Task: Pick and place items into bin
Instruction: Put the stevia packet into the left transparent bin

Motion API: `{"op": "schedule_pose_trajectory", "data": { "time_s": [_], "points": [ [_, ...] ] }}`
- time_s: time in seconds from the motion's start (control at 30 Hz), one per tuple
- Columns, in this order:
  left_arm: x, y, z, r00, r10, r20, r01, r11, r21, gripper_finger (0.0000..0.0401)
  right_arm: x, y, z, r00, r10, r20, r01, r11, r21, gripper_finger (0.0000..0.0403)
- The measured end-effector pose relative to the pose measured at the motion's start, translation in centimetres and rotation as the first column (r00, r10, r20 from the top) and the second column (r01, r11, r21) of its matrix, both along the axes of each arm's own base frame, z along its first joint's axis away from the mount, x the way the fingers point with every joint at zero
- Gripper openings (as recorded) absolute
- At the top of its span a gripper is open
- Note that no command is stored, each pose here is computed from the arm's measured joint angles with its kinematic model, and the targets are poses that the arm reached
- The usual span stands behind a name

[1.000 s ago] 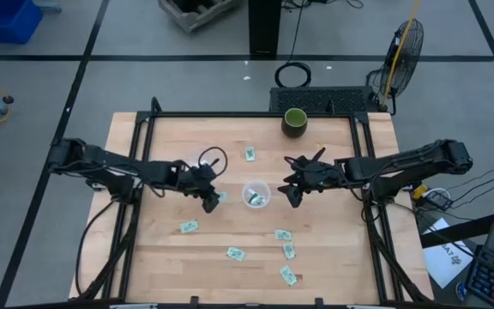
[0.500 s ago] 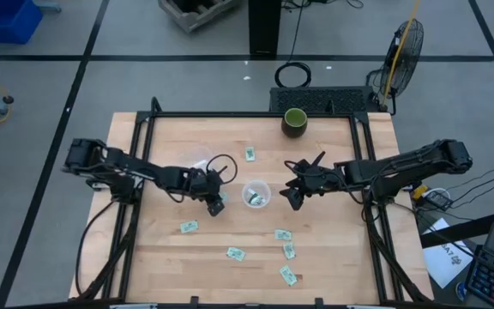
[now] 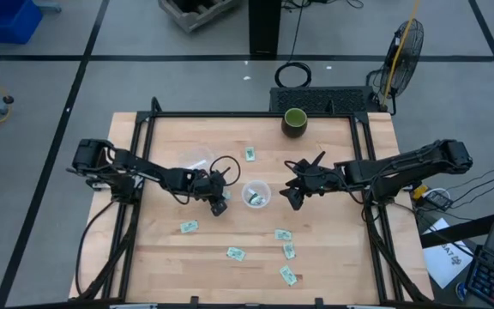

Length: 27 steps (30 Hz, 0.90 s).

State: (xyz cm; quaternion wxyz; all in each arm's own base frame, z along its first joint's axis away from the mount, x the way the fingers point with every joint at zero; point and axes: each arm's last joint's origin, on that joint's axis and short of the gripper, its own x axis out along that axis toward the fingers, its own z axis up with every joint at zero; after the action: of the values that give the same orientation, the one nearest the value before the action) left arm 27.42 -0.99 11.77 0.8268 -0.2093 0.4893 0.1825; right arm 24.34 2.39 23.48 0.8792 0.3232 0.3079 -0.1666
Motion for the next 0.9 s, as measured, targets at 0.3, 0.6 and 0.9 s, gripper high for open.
{"op": "schedule_pose_trajectory", "data": {
  "time_s": [0.3, 0.6, 0.9],
  "points": [
    [0.2, 0.1, 0.3, 0.999, 0.028, 0.043, -0.027, 0.999, -0.022, 0.0084, 0.0, 0.0, 0.0, 1.0, 0.001, -0.001, -0.001, 1.0, -0.004, 0.0212],
    [-0.8, 0.8, 4.4, 0.97, 0.173, 0.172, -0.154, 0.981, -0.117, 0.0034, 0.0, 0.0, 0.0, 1.0, 0.0, -0.003, 0.0, 1.0, -0.005, 0.0212],
    [-4.6, 1.6, 8.7, 0.939, 0.278, 0.201, -0.263, 0.96, -0.095, 0.0026, 0.0, 0.0, 0.0, 1.0, 0.003, -0.006, -0.004, 1.0, -0.012, 0.0212]
  ]
}}
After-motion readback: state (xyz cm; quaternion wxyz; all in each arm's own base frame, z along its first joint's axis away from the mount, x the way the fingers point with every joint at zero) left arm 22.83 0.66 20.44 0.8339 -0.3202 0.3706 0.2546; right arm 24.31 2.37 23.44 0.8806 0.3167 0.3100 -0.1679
